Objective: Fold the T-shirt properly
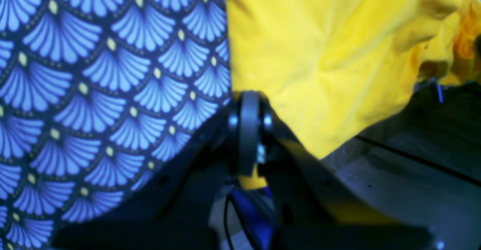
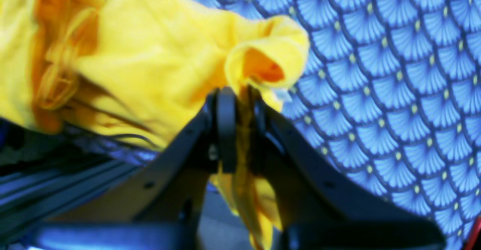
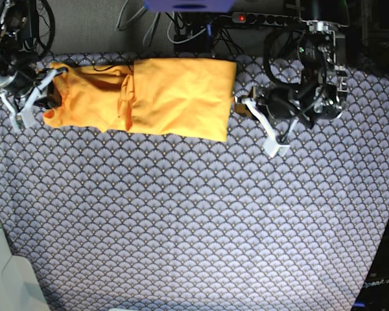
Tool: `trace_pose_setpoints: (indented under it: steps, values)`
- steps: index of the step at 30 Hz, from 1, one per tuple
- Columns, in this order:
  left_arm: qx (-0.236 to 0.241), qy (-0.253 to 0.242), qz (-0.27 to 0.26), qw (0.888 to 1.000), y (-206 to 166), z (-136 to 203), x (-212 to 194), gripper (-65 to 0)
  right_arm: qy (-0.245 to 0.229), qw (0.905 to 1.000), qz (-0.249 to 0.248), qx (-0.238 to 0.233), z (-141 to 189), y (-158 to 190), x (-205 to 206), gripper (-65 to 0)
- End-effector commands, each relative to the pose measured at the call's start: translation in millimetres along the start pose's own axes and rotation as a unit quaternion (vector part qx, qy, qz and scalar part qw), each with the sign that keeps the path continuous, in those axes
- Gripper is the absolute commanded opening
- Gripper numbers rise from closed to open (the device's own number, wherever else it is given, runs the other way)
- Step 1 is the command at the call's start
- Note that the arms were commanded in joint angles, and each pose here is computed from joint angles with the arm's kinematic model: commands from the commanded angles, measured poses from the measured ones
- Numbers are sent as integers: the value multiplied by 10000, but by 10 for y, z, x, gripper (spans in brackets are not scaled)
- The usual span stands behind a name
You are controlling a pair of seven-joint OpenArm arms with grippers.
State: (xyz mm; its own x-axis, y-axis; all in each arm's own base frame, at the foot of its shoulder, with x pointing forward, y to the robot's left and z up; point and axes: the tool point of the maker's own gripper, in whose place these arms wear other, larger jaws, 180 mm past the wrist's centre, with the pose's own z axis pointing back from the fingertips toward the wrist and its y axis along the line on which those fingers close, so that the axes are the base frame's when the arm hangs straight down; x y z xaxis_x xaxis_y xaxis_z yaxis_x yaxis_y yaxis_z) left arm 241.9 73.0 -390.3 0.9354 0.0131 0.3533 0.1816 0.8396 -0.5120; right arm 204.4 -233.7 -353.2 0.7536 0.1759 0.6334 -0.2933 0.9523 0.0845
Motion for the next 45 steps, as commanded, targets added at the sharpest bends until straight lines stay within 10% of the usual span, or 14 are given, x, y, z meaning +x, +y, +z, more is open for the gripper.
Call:
trace_pose_setpoints:
  steps: [1,45]
  values:
    - [-34,-188,-68,9998,-19,66,112,-650,-237,9996,152,28,56,35,160,-650]
    - [433,-278,292,9982,411,285,69,-650,-282,9670,531,2478,-655,2004,820,-650]
